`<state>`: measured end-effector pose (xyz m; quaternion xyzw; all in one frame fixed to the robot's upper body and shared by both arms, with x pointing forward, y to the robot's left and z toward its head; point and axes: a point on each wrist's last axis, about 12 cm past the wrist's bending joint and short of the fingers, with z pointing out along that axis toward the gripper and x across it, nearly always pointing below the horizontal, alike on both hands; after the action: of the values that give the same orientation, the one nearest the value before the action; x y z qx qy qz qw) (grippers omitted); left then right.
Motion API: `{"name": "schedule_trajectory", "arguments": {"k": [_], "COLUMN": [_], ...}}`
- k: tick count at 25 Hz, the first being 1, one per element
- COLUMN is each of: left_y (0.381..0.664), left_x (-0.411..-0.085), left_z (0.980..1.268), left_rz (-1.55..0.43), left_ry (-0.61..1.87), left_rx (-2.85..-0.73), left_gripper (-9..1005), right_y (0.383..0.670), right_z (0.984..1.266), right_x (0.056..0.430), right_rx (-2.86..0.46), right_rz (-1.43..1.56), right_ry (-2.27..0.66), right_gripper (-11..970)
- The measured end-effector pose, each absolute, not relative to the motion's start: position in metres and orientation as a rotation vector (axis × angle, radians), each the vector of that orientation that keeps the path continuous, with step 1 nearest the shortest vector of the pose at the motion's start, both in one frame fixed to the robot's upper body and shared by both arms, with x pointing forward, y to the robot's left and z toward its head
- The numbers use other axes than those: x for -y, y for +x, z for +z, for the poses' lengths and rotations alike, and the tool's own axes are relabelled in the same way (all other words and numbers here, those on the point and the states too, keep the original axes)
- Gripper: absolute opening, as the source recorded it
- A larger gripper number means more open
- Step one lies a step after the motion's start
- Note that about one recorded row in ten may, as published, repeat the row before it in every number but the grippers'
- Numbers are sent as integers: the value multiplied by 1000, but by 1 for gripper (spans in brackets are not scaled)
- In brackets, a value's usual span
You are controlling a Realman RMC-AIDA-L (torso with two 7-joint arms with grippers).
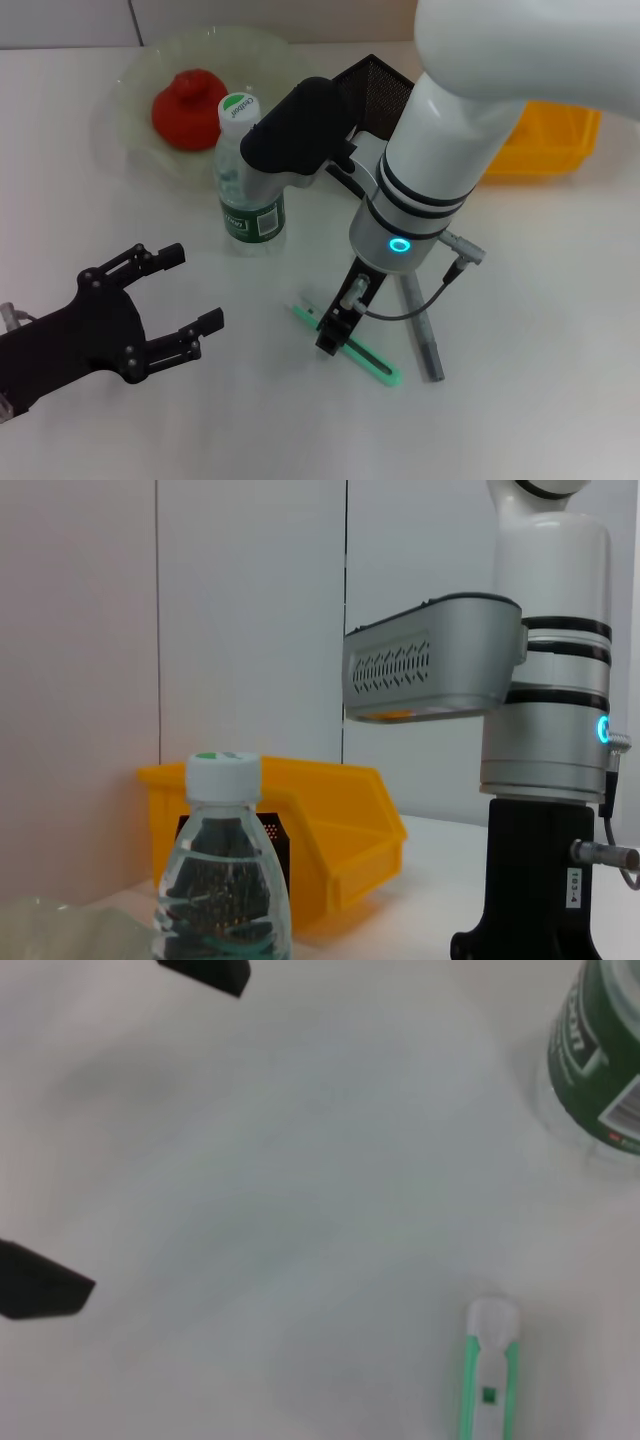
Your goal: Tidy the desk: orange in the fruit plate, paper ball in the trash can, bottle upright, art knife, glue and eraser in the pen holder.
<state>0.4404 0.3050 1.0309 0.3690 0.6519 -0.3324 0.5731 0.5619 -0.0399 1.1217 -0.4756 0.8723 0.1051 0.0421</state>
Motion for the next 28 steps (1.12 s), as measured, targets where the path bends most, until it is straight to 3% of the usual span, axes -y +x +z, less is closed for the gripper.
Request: {"name": "schedule_trajectory", "arguments": {"k": [6, 19, 28], "left_y": [441, 442, 434], "left_x": [-304, -303, -310], "left_z": [1031, 1030, 1033], "left_rz": [-780, -777, -795], "left_ry": [868, 868, 863], "left_rx": [-1526, -1532, -1517], "left_gripper": [842, 842, 842], "right_y": [560, 555, 563], "right_z": [1119, 1119, 1163], "right_x": [38, 33, 52], "right_rx": [-2654, -2646, -2593], "right_rz": [281, 254, 419], "right_ry": [-1497, -1541, -1358], "right_gripper": [378, 185, 167]}}
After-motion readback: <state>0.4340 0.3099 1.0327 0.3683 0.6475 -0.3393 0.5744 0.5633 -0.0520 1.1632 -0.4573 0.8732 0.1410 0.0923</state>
